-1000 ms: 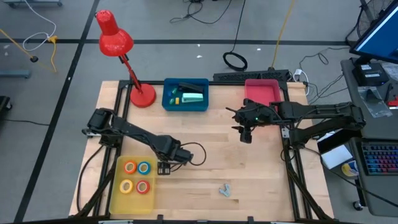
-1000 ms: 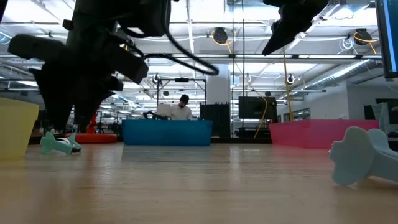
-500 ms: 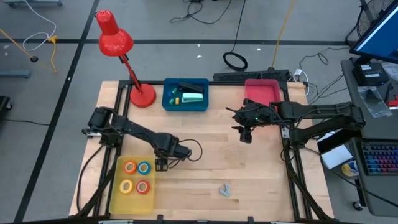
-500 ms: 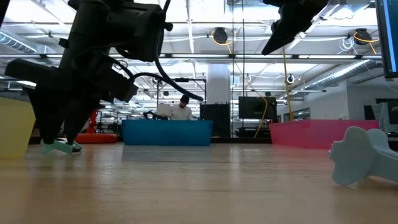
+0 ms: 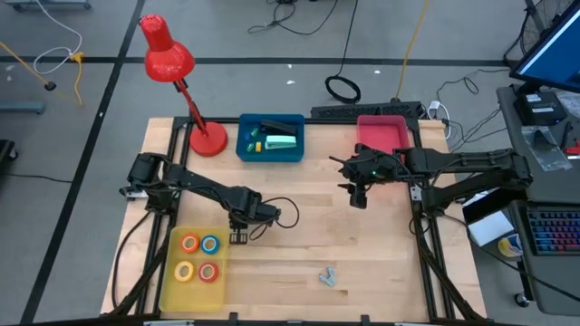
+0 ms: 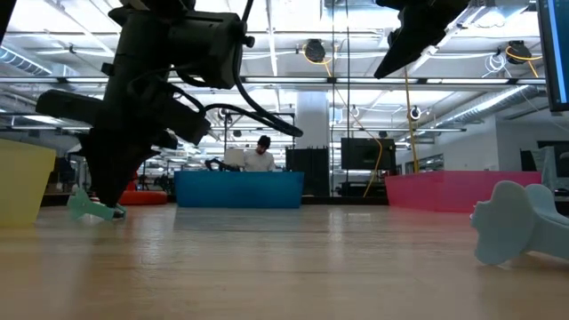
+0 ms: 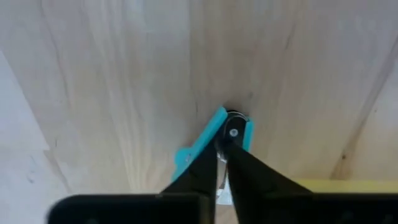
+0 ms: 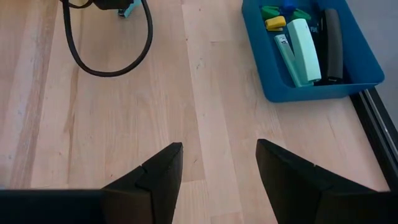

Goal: Pick and place Stapler, Stapler remover, tape
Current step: Put the light blue staple remover into the pink bin

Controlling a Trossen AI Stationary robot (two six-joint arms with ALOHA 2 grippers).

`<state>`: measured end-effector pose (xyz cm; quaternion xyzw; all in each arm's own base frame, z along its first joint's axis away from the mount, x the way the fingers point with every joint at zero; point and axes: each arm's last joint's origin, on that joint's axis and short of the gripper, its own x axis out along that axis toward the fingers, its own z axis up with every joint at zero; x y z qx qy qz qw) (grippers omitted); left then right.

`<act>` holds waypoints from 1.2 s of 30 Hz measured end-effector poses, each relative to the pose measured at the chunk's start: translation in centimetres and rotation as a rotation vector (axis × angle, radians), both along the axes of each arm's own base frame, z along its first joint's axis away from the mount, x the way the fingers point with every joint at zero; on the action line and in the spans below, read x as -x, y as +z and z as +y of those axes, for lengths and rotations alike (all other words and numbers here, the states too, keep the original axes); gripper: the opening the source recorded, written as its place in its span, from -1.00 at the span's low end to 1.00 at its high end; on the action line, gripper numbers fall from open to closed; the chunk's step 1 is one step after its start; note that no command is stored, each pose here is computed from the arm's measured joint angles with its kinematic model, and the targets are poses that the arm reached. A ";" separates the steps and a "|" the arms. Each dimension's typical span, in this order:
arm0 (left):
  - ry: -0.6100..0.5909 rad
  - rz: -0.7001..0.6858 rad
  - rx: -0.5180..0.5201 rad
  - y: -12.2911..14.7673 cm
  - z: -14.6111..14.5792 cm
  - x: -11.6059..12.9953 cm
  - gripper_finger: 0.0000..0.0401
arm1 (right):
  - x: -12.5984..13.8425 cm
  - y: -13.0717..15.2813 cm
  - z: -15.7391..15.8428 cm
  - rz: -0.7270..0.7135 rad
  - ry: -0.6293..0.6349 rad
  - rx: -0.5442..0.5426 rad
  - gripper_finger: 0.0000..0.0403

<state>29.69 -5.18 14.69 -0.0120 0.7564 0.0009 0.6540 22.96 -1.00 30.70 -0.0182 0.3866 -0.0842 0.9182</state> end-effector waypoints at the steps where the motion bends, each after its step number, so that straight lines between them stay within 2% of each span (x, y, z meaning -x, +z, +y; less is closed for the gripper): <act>1: 0.003 0.002 0.004 -0.1 0.1 0.0 -0.88 | 0.0 0.0 0.0 0.000 0.000 0.000 -0.03; 4: 0.022 0.003 0.012 -0.3 0.5 0.0 -0.97 | 0.0 0.0 0.0 0.000 0.000 0.000 -0.02; 17: 0.092 -0.071 0.101 -0.4 3.1 -1.0 -0.98 | 0.0 0.0 0.0 0.000 0.000 0.000 -0.02; 26: 0.131 -0.233 0.084 0.1 4.1 -3.0 -0.98 | 0.0 0.1 0.0 -0.006 0.000 0.000 -0.02; 36: 0.145 -0.237 0.082 0.4 4.4 -3.3 -0.90 | -0.1 0.1 0.0 -0.013 0.000 0.000 -0.03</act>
